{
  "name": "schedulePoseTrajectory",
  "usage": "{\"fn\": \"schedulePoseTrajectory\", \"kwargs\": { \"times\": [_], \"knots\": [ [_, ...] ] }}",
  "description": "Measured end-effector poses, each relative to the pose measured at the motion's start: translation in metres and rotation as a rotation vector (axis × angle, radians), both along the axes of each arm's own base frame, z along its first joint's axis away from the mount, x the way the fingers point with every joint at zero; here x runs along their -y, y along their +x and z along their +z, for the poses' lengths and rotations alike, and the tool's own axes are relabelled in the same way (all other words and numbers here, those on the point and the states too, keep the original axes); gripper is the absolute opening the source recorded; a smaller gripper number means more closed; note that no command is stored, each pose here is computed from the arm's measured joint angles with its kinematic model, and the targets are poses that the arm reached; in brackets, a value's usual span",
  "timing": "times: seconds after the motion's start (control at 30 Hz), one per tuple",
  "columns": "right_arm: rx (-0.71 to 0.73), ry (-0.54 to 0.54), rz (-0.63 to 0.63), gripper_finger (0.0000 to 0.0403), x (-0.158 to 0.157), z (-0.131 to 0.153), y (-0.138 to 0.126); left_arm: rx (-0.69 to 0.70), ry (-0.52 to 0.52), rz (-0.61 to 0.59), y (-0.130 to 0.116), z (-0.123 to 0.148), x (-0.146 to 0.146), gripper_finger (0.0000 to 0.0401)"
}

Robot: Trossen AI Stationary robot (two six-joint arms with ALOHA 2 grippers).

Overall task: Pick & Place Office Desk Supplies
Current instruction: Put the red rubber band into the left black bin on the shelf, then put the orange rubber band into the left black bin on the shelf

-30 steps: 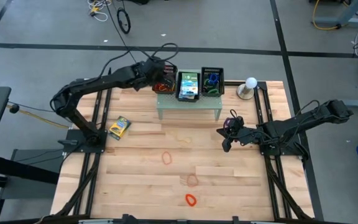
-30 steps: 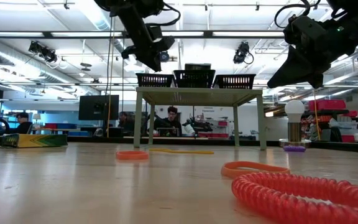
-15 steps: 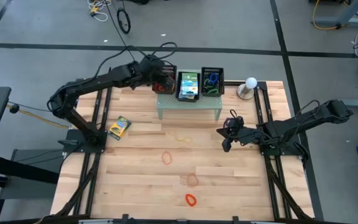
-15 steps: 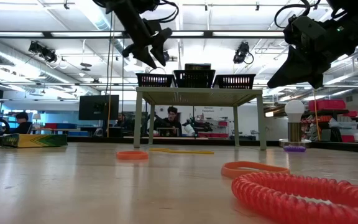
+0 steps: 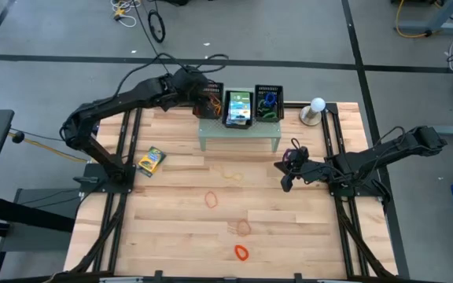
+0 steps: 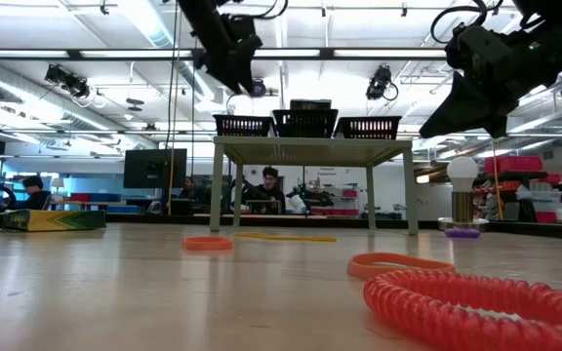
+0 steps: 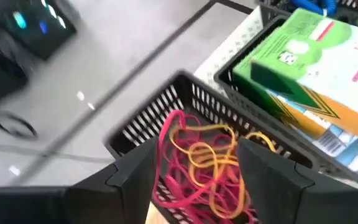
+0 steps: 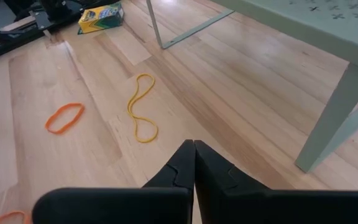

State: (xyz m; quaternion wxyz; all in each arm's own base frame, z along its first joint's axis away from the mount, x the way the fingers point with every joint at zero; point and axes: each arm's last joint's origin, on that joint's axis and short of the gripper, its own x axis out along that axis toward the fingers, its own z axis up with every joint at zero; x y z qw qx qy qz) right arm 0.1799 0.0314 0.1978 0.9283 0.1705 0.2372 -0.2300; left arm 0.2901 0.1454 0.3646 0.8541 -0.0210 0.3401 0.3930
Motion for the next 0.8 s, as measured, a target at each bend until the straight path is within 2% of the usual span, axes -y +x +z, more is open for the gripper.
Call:
{"fn": "schedulePoseTrajectory", "kwargs": {
  "times": [0.13,0.3,0.6,0.8],
  "knots": [
    [-0.002,-0.018,-0.007,0.0007,0.0,0.0,0.0,-0.111,0.124,-0.112,0.003,0.009,0.005,0.0238],
    [-0.005,-0.039,-0.012,0.0007,0.001,0.0,0.0,-0.269,0.216,-0.234,0.005,0.006,0.013,0.0244],
    [-0.006,-0.048,-0.013,0.0007,0.001,0.0,0.0,-0.587,0.492,-0.361,0.019,0.005,0.03,0.0245],
    [-0.006,-0.048,-0.013,0.0007,0.001,0.0,0.0,-0.671,0.616,-0.371,0.029,0.008,0.04,0.0245]
  ]
}}
